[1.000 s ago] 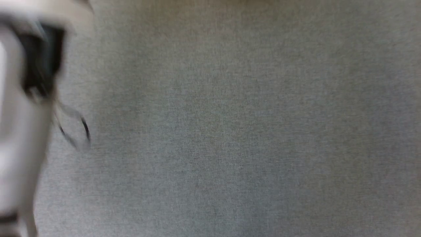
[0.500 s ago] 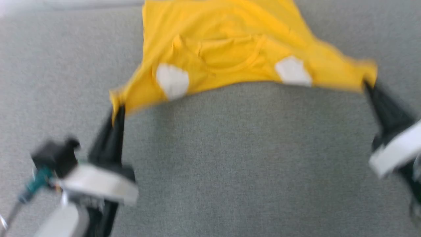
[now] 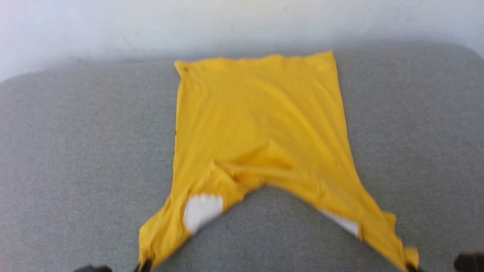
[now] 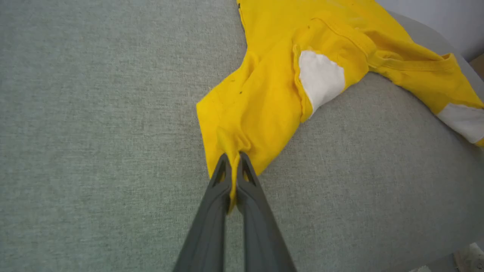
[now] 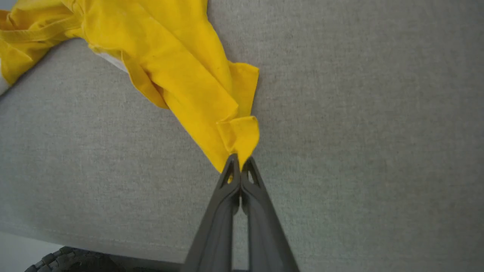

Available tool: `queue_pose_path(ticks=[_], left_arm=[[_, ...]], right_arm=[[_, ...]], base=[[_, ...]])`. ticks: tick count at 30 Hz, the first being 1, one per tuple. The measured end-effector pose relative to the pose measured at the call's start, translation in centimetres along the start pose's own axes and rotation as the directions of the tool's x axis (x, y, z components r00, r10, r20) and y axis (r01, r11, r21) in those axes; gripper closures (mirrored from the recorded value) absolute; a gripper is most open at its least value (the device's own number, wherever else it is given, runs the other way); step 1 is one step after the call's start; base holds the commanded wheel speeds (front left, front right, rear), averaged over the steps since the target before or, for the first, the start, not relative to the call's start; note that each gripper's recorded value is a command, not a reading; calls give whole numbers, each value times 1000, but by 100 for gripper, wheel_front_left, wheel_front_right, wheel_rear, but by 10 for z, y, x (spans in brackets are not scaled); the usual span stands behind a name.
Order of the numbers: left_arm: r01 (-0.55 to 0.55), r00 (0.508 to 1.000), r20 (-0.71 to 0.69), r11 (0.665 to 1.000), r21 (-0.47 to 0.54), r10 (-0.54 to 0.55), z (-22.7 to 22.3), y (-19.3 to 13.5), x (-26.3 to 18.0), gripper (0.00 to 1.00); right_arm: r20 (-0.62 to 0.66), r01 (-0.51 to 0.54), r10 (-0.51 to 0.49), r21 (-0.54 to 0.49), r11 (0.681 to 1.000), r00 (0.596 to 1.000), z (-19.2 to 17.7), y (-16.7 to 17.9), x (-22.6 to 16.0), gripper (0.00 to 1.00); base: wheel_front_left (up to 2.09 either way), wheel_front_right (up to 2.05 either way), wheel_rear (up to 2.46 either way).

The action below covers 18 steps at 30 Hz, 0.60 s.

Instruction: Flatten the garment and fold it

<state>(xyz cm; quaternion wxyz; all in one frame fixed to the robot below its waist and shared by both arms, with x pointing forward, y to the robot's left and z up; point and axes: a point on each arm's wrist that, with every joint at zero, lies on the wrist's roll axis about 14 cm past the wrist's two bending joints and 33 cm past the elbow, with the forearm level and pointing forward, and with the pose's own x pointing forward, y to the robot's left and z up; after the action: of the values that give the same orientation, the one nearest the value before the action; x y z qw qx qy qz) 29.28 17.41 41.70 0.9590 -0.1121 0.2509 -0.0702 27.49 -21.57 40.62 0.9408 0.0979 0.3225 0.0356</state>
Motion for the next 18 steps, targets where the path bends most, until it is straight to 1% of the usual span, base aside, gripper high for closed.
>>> queue_pose_path(ticks=[3,5,8,11,13,14,16,18], left_arm=[[-5,996,-88,1000,16,7,-23,4,-13,100],[-3,992,-127,1000,7,4,-34,3,-19,100],[-1,992,-124,1000,0,1,-34,1,-22,100],[-3,997,-82,1000,-2,3,-24,1,-21,100],[1,998,-56,1000,-3,-1,-17,0,-20,100],[1,999,-42,1000,-4,-1,-14,-1,-20,100],[3,1000,-15,1000,-6,-3,-5,-3,-19,100],[8,1000,18,1000,-6,-8,4,-5,-19,100]], right_arm=[[-93,29,-32,-27,999,995,-34,-10,-16,100],[-128,56,-59,-24,998,990,-49,-18,-25,100],[-141,81,-83,-18,997,987,-58,-24,-32,100],[-121,90,-91,-10,996,988,-56,-26,-34,100],[-94,97,-96,6,995,991,-50,-27,-32,56],[-80,94,-93,14,995,992,-45,-26,-30,0],[-34,77,-76,23,997,996,-29,-22,-25,0],[45,49,-49,2,999,998,2,-17,-18,0]], base=[[0,0,0],[0,0,0],[0,0,0],[0,0,0],[0,0,0],[0,0,0],[0,0,0],[0,0,0]])
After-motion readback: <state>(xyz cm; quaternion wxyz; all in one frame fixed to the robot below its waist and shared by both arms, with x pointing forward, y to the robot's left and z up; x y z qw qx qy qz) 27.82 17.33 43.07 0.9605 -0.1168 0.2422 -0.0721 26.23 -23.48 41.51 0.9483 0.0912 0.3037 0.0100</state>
